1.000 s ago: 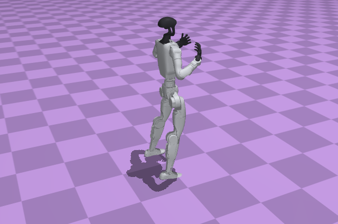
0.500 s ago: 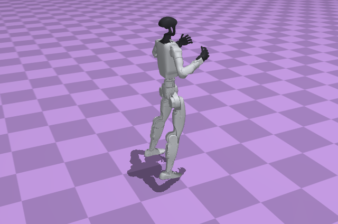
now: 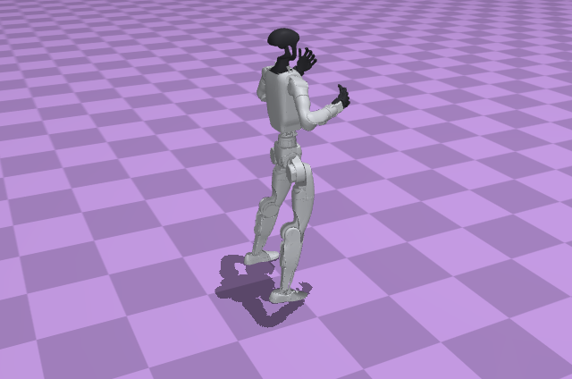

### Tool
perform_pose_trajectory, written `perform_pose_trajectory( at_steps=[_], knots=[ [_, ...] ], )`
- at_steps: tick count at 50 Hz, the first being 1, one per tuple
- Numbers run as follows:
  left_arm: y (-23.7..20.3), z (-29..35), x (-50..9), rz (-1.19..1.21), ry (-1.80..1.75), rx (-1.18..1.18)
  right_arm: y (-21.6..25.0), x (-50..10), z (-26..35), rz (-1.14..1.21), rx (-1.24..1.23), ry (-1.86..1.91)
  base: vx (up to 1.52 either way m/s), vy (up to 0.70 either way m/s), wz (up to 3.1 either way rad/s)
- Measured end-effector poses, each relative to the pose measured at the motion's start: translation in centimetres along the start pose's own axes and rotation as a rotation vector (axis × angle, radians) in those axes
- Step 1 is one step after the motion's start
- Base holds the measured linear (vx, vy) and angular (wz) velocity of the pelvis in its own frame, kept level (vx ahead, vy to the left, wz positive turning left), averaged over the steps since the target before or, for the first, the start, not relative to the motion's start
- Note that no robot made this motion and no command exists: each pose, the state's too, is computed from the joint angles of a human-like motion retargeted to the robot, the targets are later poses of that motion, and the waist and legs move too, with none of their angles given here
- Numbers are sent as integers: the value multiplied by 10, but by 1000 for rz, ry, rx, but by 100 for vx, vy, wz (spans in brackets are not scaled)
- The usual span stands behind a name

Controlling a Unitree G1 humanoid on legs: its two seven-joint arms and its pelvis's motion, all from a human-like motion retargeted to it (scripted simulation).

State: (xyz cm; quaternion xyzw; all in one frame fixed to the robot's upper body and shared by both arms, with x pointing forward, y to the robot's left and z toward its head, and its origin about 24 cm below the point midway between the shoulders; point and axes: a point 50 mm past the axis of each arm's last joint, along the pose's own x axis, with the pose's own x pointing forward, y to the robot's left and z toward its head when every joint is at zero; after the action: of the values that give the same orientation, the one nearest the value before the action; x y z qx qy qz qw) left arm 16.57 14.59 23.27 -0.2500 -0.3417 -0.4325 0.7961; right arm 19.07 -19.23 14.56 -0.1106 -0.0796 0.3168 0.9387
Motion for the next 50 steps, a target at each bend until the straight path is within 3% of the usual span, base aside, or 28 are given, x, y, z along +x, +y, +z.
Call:
perform_pose_trajectory(
  at_steps=[4, 10, 15, 17, 20, 23, 30, 37, 43, 50],
  knots=[
    [7, -14, -9, 70, 90, -68, -11, -4, -4, -103, -16, 15, 0, 0, 0],
    [32, -48, -63, 184, 609, 245, 6, -8, 86, -34, 422, -656, 0, 0, 0],
    [20, -26, -40, 193, 340, 162, 16, -12, 93, 133, 714, -760, -1, 1, 8],
    [9, -10, -21, 120, 166, 147, 16, -7, 72, 96, 605, -597, 0, 0, 0],
    [-1, 1, -5, 33, 13, 51, 6, -1, 30, -4, 203, -238, 0, 0, 0],
    [0, -10, -10, 27, 98, -4, -1, -6, 2, -22, -20, -9, 0, 0, 0],
    [25, -43, -56, 122, 558, 243, 6, -7, 60, -46, 249, -432, 0, 0, 0],
    [24, -30, -37, 146, 289, 114, 15, -10, 77, 66, 465, -604, 0, 0, 0],
    [34, -10, -13, 127, 151, 387, 4, -9, 74, -108, 163, -554, 0, 0, 0],
    [32, 14, 24, -146, 159, 991, -13, -6, 112, -192, -578, -528, 1, 2, 13]
  ],
)
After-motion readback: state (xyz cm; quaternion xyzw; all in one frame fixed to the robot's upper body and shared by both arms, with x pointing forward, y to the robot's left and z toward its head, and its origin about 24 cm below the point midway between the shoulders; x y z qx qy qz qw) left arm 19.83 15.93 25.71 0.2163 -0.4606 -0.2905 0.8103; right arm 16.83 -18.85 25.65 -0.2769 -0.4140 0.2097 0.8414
